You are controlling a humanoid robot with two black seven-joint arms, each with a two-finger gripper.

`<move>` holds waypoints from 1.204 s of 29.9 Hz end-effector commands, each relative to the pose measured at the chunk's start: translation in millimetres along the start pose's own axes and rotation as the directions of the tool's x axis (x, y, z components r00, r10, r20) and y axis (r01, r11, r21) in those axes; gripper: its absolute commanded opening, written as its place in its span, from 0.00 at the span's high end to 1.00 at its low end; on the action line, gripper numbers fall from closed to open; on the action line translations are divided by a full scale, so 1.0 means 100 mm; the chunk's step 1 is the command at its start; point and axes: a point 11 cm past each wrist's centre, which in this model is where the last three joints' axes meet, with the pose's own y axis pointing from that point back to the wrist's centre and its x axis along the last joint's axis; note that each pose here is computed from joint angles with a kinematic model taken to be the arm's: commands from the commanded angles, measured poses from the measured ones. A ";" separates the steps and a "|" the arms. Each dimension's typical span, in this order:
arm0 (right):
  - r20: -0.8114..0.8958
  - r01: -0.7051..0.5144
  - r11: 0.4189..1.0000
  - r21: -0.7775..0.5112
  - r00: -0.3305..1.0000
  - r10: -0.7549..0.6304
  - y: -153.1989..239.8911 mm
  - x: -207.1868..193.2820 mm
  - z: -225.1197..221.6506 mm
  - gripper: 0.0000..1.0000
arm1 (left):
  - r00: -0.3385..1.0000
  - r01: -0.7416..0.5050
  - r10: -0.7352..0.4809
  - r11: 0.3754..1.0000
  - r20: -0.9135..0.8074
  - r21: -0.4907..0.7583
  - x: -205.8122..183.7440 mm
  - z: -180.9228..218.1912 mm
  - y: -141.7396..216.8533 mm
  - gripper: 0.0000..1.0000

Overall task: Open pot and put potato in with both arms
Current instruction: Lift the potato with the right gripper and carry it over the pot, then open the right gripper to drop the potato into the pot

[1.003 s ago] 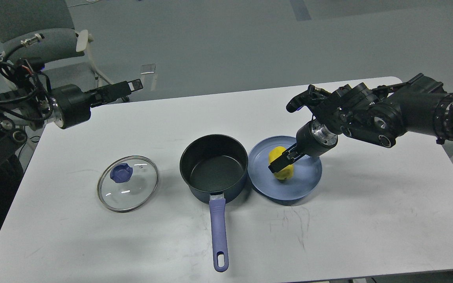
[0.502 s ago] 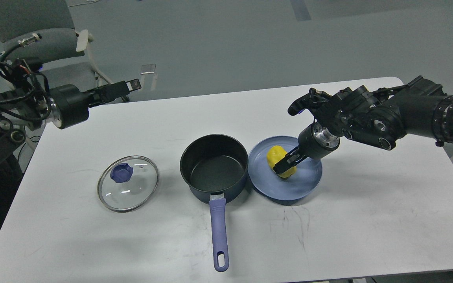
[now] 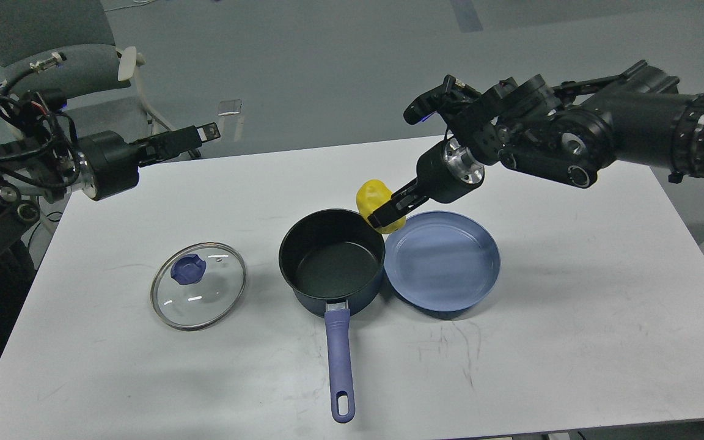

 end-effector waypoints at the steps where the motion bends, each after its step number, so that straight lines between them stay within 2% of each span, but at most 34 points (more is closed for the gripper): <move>1: -0.025 0.010 0.999 0.053 1.000 -0.009 -0.19 0.05 -0.27 0.77 | 1.000 -0.001 0.001 1.000 0.001 0.000 0.01 0.00 0.02 0.02; 15: 0.029 0.010 0.997 0.074 0.999 -0.012 -0.29 -0.07 -0.24 0.74 | 1.000 -0.006 0.006 1.000 0.008 0.011 0.04 -0.02 0.10 0.02; 18: 0.038 0.013 0.997 0.078 0.999 -0.016 -0.31 -0.09 -0.23 0.69 | 1.000 -0.006 0.006 1.000 0.008 0.011 0.04 -0.02 0.10 0.02; 23: 0.044 0.013 0.997 0.081 0.999 -0.017 -0.32 -0.11 -0.23 0.47 | 1.000 -0.006 0.006 1.000 0.008 0.011 0.04 -0.02 0.10 0.02; 25: 0.044 0.012 0.997 0.079 0.999 -0.016 -0.31 -0.11 -0.23 0.44 | 1.000 -0.005 0.005 1.000 0.007 0.010 0.04 -0.02 0.09 0.02; 32: 0.050 0.001 0.997 0.076 0.999 -0.004 -0.30 -0.08 -0.21 0.18 | 1.000 -0.005 0.005 1.000 0.007 0.009 0.03 -0.01 0.09 0.02; 36: 0.055 -0.011 0.996 0.085 0.998 0.007 -0.30 -0.06 -0.23 0.12 | 1.000 -0.004 0.004 1.000 0.007 0.007 0.03 -0.01 0.08 0.02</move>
